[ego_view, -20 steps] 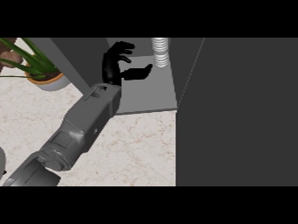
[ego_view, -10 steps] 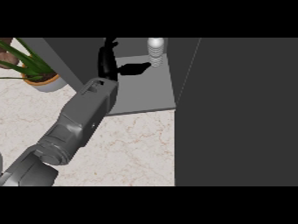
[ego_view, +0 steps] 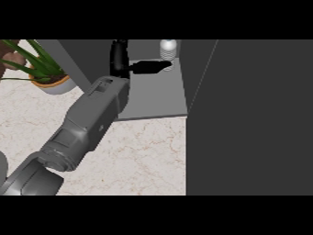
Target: Pick up the bottled water, place it into the cabinet and close the cabinet
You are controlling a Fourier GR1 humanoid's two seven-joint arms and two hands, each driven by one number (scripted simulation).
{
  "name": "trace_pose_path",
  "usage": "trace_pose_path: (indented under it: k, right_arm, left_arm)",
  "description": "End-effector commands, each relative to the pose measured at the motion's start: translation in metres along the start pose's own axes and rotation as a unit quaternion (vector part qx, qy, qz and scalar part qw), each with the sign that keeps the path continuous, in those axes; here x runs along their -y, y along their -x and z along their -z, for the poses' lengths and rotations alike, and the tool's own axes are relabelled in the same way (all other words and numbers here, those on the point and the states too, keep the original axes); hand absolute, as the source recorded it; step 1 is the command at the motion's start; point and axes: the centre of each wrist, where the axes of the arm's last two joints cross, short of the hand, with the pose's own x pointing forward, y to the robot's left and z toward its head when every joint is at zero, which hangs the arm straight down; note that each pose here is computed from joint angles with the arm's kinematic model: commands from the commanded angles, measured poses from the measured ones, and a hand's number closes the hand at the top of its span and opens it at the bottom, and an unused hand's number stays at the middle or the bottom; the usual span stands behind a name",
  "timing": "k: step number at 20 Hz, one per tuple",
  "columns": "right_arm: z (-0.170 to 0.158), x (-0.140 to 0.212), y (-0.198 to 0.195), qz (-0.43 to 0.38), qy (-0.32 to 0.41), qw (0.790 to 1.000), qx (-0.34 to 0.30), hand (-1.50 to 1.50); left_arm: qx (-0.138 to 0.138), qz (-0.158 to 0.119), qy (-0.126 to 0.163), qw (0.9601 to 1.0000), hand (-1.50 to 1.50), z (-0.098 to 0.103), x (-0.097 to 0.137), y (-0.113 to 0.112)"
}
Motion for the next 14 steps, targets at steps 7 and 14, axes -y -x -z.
trace_pose_path:
  k: [7, 14]
  right_arm:
    - [0.000, -0.007, -0.028, 0.023, 0.011, 1.000, 0.010, -1.50]
    - [0.004, -0.009, -0.032, 0.015, 0.012, 1.000, 0.007, -1.50]
  left_arm:
    - [0.015, -0.071, 0.039, 0.9966, -1.50, -0.010, 0.019, -0.003]
    - [0.004, -0.105, 0.056, 0.9929, -1.50, -0.035, 0.014, 0.016]
